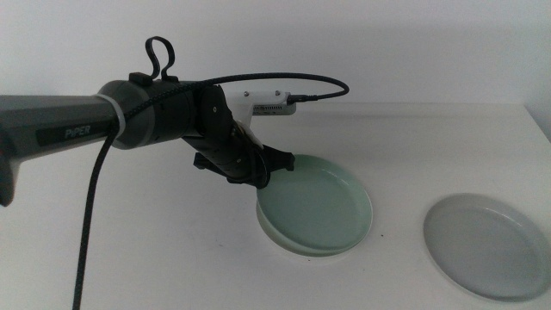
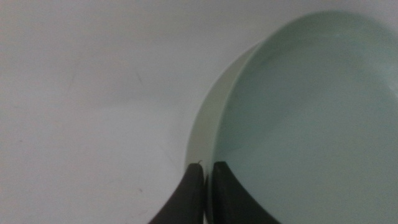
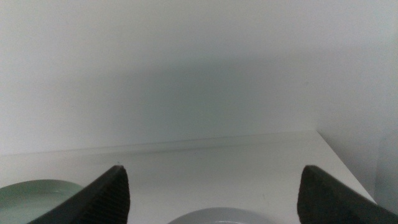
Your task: Stack the three bowls on top of each other.
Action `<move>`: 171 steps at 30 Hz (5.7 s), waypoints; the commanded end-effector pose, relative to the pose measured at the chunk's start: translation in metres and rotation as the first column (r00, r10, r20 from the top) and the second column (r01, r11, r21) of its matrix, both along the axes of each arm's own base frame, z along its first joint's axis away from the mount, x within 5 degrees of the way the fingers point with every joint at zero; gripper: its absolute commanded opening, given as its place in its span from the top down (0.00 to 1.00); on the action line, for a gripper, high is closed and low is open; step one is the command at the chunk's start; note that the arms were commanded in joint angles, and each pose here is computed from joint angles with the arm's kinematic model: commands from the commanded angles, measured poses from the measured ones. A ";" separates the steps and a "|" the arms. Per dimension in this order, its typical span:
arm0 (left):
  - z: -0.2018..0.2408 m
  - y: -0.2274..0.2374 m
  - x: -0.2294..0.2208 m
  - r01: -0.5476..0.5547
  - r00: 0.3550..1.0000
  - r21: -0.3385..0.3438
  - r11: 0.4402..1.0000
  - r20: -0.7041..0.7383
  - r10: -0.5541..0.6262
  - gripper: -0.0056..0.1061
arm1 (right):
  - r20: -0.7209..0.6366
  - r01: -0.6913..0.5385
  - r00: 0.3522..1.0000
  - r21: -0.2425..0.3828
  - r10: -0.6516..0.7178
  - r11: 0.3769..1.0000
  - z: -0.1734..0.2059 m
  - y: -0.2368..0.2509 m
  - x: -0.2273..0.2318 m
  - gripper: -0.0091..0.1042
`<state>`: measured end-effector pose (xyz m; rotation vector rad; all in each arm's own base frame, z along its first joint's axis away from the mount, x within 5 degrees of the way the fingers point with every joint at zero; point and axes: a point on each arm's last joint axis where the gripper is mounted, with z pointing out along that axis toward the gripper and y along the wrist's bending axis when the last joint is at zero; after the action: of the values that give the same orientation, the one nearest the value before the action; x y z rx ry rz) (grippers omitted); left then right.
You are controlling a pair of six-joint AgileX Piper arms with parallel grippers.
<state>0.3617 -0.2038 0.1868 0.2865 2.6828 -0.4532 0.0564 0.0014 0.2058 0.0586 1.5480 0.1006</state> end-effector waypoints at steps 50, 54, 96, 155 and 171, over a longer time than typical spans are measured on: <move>0.237 0.119 -0.257 0.382 0.769 -0.054 0.923 0.573 -0.285 0.11 | 0.012 0.007 1.000 -0.013 -0.007 1.000 0.003 0.000 0.000 0.10; 0.238 0.119 -0.256 0.379 0.766 -0.056 0.924 0.579 -0.280 0.11 | 0.012 0.007 1.000 -0.013 -0.007 1.000 0.003 0.000 0.000 0.10; 0.238 0.119 -0.256 0.377 0.763 -0.057 0.925 0.585 -0.274 0.11 | -0.951 0.187 0.309 0.052 -0.009 0.981 0.092 -0.034 0.170 0.10; 0.238 0.119 -0.256 0.376 0.762 -0.058 0.925 0.587 -0.273 0.11 | -0.951 -0.142 0.193 0.216 0.241 0.966 0.030 0.159 0.298 0.94; 0.239 0.119 -0.255 0.375 0.761 -0.059 0.925 0.590 -0.271 0.11 | -0.957 -0.102 0.183 0.210 0.225 0.972 -0.004 0.154 0.316 0.91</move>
<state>0.1063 -0.0849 0.4247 0.7365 1.9943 -0.5874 0.3690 0.1582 0.1980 0.0213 2.9362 0.3765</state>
